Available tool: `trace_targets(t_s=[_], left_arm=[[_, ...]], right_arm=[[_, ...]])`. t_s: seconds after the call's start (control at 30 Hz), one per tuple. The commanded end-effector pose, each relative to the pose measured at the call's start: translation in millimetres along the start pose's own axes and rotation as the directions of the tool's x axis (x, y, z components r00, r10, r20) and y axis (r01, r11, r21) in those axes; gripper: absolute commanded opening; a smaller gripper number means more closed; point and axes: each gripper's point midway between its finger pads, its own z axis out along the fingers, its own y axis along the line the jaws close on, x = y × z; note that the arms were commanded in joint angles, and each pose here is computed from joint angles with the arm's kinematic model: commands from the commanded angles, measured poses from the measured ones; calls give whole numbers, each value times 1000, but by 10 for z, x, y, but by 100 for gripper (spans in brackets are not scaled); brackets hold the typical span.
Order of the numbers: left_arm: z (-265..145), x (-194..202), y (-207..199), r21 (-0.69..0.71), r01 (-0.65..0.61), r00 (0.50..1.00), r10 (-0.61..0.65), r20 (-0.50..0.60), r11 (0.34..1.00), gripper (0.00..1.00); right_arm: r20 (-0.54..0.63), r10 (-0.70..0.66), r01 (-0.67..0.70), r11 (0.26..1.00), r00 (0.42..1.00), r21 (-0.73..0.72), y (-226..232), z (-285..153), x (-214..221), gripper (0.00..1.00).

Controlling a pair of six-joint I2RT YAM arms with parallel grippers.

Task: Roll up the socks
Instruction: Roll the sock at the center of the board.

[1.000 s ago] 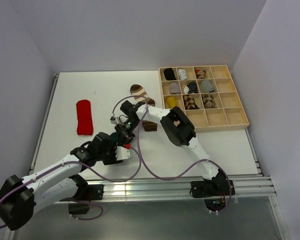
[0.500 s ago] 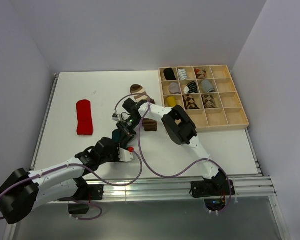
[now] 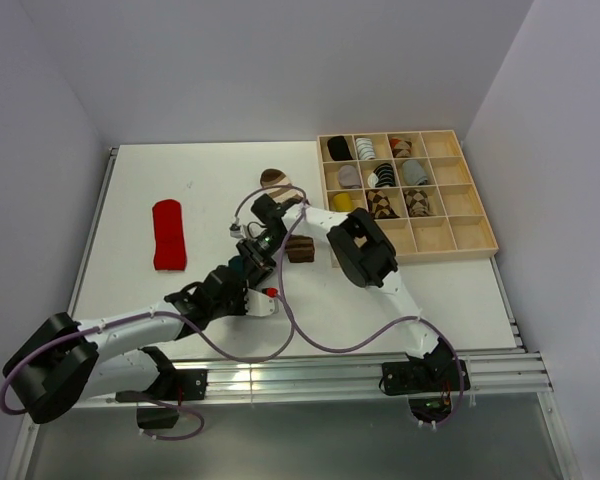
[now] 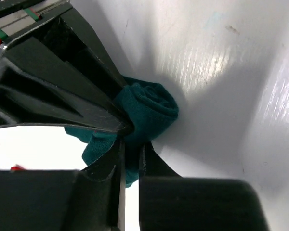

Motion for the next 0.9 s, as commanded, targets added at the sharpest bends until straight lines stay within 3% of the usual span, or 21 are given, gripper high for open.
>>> trace_targets(t_s=[0.0,0.03,0.17,0.33,0.57,0.7,0.77,0.83,0.87], left_arm=[[-2,3,-363,207,71,997,-66,-30,976,3],[-1,-25,-322,199,79,997,-75,-25,977,3],[-63,-106,-483,343,125,992,-120,-37,931,0],[-106,-135,-530,457,205,978,-195,-69,865,0],[-130,-168,-486,547,275,961,-243,-131,791,0],[-191,-209,-460,628,321,945,-280,-168,708,0],[-211,-210,-434,663,365,929,-304,-211,654,0],[-229,-195,-400,691,387,918,-324,-228,610,0],[-233,-207,-400,715,410,907,-335,-256,566,0]], right_arm=[[55,-44,37,991,998,125,-226,36,-6,33],[56,-33,26,992,998,126,-205,-15,58,36],[272,-81,20,975,959,219,-186,-342,-146,53],[468,-105,-24,965,877,262,13,-763,-164,56],[689,-161,-136,924,707,356,109,-1402,-176,57],[781,-191,-197,907,594,372,178,-1750,-47,57],[838,-219,-219,904,500,366,295,-1985,-16,57],[868,-206,-270,896,452,353,172,-2051,164,57],[892,-244,-262,897,380,356,293,-2220,200,58]])
